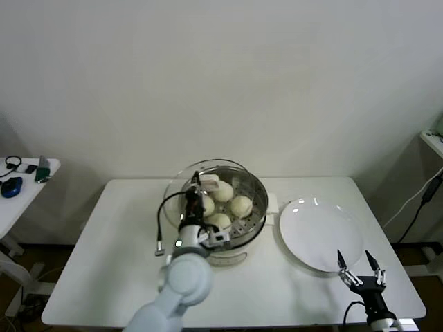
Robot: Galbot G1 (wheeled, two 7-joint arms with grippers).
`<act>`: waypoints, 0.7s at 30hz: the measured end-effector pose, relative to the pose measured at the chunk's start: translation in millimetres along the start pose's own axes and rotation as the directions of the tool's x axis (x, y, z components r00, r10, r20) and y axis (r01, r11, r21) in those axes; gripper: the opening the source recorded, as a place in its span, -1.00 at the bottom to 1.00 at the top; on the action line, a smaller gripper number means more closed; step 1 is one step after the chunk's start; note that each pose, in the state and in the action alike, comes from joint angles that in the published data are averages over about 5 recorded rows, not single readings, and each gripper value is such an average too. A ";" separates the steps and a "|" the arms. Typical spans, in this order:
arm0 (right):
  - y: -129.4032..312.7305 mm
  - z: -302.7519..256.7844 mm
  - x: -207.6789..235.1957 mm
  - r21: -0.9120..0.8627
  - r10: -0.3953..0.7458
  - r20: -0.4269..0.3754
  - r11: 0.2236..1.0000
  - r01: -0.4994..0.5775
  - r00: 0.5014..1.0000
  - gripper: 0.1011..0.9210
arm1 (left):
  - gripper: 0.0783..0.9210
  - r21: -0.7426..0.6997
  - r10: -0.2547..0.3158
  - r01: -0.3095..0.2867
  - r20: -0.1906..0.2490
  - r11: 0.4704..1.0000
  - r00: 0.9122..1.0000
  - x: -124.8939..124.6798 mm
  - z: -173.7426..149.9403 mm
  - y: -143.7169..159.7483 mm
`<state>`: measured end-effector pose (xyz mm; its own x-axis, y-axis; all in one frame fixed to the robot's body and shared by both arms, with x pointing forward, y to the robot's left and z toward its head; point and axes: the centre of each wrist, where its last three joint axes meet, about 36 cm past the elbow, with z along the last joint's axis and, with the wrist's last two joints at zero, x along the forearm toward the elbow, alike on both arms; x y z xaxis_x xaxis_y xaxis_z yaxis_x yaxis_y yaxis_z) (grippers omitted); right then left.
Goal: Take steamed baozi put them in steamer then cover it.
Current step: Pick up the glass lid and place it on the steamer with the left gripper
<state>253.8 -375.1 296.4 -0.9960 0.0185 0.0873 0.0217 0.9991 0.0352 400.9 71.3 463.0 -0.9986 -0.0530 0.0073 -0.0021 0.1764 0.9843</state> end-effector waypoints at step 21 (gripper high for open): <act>-9.9 5.2 2.9 -0.012 0.020 0.012 1.000 -0.020 1.000 0.76 | -0.84 -0.108 0.008 -0.009 -0.010 0.994 1.000 -14.4 -51.2 -50.3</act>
<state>250.3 -384.8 291.1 -0.9963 0.0393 0.0759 0.0428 0.9980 0.0457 418.0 12.9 422.4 -0.9979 -0.0617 0.0174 0.0131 0.0698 0.9975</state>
